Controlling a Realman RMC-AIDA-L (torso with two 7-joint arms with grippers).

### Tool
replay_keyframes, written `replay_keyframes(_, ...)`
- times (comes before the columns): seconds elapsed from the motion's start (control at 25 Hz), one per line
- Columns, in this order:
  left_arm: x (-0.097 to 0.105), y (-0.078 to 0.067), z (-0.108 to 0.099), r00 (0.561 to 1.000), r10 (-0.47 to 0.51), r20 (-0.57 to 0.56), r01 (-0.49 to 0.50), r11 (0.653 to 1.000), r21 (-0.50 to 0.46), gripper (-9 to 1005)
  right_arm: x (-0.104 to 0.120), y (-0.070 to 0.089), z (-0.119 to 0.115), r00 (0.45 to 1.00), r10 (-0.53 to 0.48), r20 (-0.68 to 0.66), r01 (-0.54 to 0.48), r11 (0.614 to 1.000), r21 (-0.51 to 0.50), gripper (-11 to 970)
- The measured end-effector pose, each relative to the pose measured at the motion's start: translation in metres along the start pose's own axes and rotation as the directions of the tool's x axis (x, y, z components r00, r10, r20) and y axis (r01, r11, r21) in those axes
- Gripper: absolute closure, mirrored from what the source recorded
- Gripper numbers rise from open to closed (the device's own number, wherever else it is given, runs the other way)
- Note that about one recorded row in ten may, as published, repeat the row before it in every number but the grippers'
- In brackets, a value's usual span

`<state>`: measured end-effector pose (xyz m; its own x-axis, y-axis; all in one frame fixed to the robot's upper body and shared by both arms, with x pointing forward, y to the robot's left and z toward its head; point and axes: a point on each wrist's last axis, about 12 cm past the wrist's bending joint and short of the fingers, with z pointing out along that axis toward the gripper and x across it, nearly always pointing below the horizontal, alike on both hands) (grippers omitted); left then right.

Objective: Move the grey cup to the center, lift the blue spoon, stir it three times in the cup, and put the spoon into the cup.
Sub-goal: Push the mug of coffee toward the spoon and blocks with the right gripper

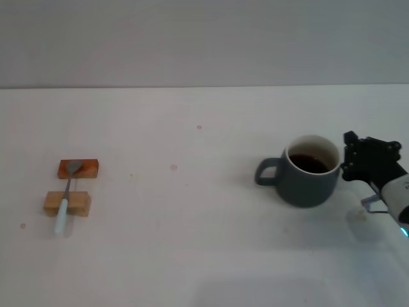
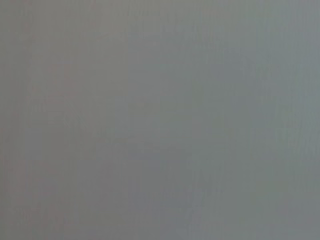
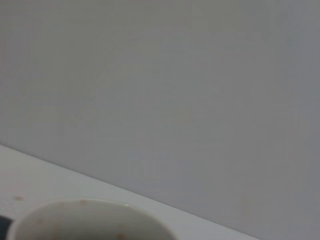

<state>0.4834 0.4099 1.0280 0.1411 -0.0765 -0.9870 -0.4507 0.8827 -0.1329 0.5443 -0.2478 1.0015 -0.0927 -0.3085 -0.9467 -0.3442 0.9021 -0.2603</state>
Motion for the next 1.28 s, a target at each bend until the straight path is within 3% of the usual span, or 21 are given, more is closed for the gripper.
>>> replay_keyframes(0.48, 0.001, 0.000, -0.001, 1.000, -0.020, 0.001, 0.020, 1.000, 0.000, 194, -0.019, 0.020, 0.019, 0.999, -0.016, 0.039, 0.022, 0.987, -0.160, 958)
replay_keyframes(0.72, -0.001, 0.001, -0.001, 1.000, -0.019, 0.009, 0.020, 1.000, 0.000, 194, -0.034, 0.038, 0.030, 0.997, -0.026, 0.074, 0.043, 0.971, -0.236, 958)
replay_keyframes(1.28, -0.001, 0.002, -0.001, 1.000, -0.017, 0.007, 0.017, 1.000, -0.002, 195, -0.044, 0.051, 0.036, 0.997, -0.007, 0.081, 0.029, 0.960, -0.279, 959)
